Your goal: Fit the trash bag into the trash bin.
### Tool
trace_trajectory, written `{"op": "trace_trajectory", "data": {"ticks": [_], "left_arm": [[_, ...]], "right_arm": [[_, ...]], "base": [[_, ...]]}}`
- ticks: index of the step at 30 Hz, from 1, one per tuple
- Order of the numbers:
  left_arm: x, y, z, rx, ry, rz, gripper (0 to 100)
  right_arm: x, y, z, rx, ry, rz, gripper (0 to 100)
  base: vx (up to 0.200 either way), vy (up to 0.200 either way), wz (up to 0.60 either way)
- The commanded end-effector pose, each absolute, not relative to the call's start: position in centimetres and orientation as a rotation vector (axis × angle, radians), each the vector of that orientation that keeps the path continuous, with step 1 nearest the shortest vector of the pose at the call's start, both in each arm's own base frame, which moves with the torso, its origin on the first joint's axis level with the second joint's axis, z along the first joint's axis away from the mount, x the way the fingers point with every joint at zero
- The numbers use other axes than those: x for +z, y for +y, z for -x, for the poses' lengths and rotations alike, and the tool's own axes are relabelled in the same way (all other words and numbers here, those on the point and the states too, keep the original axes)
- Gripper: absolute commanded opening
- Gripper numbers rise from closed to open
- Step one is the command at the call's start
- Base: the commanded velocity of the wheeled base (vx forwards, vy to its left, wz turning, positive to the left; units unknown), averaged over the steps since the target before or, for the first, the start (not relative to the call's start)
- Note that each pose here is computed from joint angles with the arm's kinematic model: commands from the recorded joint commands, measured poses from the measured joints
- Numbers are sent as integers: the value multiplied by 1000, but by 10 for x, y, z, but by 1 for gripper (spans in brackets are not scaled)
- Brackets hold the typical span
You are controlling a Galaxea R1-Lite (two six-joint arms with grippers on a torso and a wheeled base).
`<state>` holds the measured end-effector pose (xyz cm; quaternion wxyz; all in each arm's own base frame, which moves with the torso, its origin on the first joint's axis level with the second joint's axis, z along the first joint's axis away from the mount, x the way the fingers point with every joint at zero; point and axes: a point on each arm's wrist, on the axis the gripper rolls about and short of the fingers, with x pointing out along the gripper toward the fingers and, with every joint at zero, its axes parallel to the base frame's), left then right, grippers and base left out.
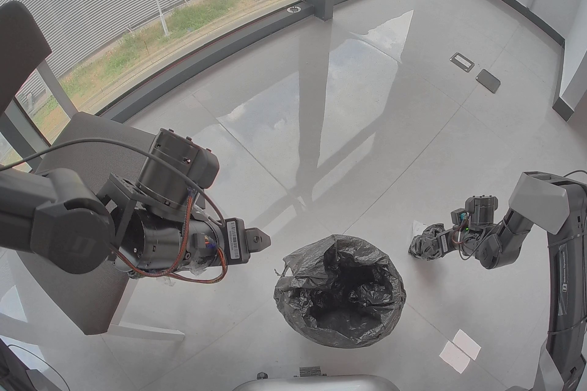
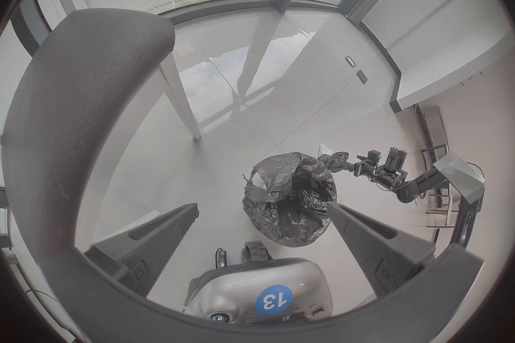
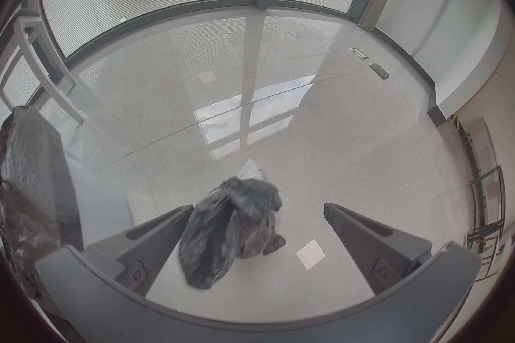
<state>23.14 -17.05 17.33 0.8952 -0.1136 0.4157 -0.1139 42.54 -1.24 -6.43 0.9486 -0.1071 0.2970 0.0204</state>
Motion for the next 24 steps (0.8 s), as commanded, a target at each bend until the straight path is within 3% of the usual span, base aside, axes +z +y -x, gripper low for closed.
{"op": "trace_trajectory", "data": {"ticks": [1, 8, 17, 24], "left_arm": [[164, -167, -226, -214, 887, 216, 100], [159, -160, -214, -194, 900, 206, 100], [157, -155, -211, -176, 906, 212, 100], [158, -150, -211, -163, 900, 219, 100]], "right_arm": [[-72, -17, -453, 26, 575, 209, 100], [-83, -5, -474, 32, 541, 167, 100], [-89, 1, -478, -10, 688, 189, 100], [-89, 1, -479, -9, 703, 190, 100]], "base": [[0, 0, 0], [0, 0, 0], [0, 0, 0], [0, 0, 0]]}}
